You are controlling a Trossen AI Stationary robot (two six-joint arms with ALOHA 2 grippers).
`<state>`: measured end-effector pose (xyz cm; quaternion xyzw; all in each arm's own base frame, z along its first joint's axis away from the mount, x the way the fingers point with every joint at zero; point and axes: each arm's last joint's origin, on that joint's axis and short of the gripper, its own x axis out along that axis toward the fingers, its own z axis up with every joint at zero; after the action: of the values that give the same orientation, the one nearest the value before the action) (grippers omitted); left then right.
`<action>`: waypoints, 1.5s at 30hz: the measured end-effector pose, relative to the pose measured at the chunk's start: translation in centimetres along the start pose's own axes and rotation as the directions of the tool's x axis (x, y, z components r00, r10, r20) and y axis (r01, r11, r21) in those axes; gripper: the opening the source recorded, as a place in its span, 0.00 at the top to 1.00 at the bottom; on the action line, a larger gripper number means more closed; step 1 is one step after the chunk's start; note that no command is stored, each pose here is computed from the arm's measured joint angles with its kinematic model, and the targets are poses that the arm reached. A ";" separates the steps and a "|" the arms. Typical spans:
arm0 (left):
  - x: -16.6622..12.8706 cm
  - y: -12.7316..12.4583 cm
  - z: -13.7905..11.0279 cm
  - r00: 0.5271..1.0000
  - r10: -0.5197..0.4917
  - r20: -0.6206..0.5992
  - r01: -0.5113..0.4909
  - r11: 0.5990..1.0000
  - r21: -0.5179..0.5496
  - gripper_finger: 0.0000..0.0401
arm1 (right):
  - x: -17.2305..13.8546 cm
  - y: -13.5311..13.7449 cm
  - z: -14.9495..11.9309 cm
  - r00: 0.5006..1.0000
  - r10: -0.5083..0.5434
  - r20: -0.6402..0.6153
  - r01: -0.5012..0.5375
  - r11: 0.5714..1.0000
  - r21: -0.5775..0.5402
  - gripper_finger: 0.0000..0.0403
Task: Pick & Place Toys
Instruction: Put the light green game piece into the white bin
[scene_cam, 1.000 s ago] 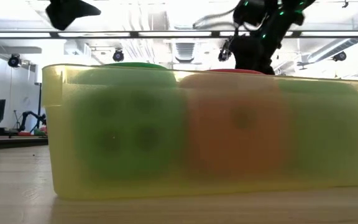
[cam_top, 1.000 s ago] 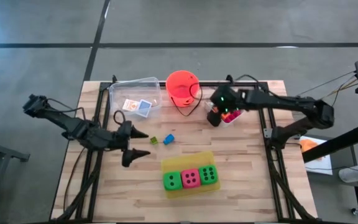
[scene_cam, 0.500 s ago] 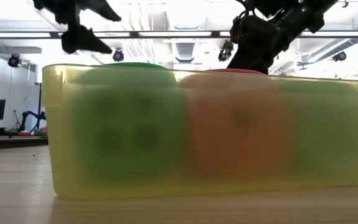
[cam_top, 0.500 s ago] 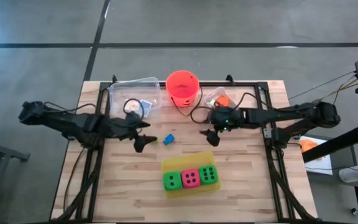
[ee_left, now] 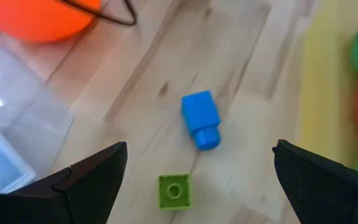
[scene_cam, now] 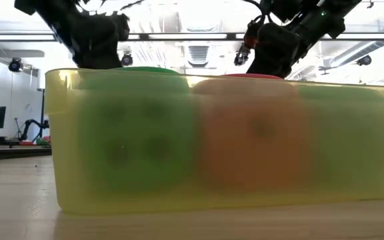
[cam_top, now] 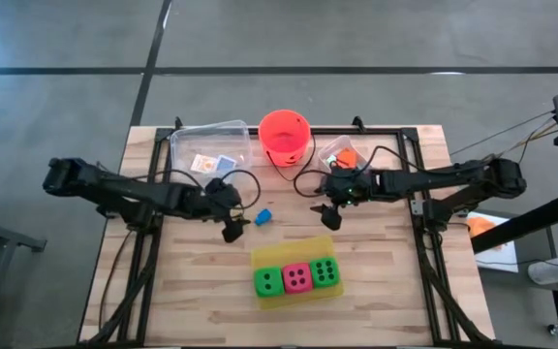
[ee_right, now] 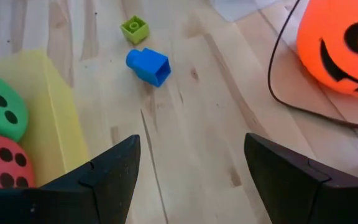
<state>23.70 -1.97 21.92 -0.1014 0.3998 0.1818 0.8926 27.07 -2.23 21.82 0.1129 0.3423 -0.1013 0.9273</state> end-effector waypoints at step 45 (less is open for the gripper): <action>7.8 0.8 -4.8 0.931 0.140 -0.338 -0.124 0.990 0.070 0.02 | -0.1 -0.1 -0.6 0.998 -0.013 -0.065 0.012 1.000 -0.015 0.30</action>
<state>24.89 -0.95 12.89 -0.0830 0.5587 0.2115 0.7976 26.62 -2.13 21.38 0.1073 0.3735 -0.1009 0.9159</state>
